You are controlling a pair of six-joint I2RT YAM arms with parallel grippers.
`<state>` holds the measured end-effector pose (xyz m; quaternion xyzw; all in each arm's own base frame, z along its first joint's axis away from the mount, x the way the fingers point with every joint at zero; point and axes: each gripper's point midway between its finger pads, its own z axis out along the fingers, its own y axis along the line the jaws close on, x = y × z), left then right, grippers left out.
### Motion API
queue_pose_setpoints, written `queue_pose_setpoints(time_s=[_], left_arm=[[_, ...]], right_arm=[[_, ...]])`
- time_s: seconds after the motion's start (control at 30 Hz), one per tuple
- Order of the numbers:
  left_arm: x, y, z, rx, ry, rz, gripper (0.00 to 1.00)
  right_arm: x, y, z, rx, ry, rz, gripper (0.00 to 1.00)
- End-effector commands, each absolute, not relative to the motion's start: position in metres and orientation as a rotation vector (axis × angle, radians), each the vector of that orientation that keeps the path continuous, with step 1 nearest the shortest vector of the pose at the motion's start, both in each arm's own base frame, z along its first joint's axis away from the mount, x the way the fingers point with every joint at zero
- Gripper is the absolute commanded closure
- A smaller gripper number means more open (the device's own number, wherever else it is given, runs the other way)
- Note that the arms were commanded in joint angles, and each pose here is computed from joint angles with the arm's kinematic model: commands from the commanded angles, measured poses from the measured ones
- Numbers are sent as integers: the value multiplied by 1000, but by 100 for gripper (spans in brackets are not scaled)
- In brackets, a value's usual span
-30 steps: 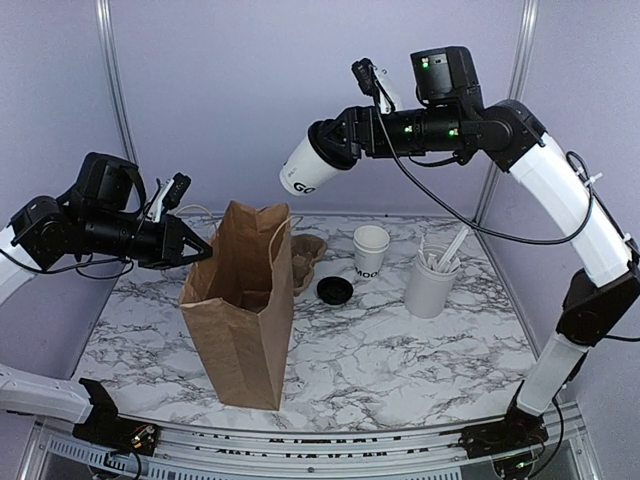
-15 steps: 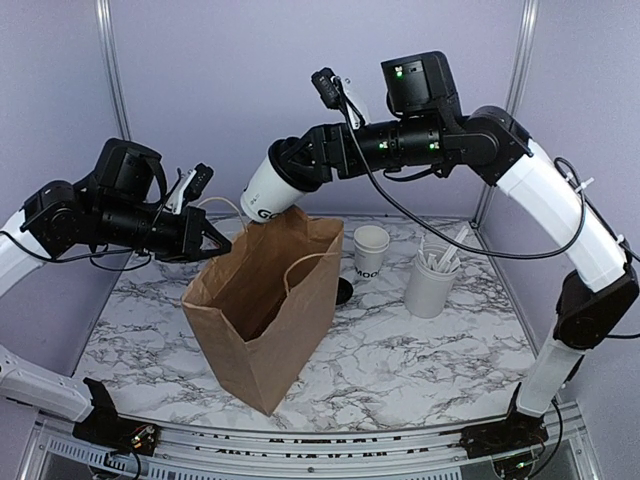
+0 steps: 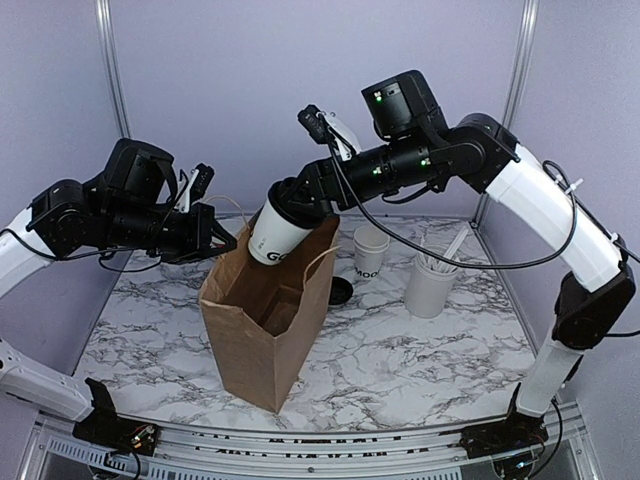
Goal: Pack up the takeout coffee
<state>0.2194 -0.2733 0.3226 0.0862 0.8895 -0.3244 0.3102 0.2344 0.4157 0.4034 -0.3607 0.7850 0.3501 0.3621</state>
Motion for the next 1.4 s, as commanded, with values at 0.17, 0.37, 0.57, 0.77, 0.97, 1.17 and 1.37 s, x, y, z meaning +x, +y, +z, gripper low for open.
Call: queue_pose_setpoints(time_s=[0.17, 0.37, 0.57, 0.77, 0.97, 1.17, 1.37], left_arm=[[228, -277, 356, -87, 2129, -1056, 100], [224, -279, 355, -184, 2080, -1116, 100], [216, -289, 353, -138, 2074, -1160, 100], [209, -274, 369, -66, 2015, -1136, 64], [193, -261, 382, 70, 1974, -1125, 38], [175, -232, 381, 145, 1923, -1091, 31], [160, -209, 353, 163, 1943, -1072, 35]], right_arm=[[215, 433, 404, -1017, 2065, 931, 43], [211, 437, 393, -1011, 2111, 925, 44], [210, 440, 375, -1005, 2163, 876, 45], [212, 444, 361, -1007, 2205, 848, 46], [212, 448, 353, -1013, 2236, 848, 46], [210, 451, 345, -1004, 2271, 855, 47], [208, 452, 342, -991, 2289, 846, 48]])
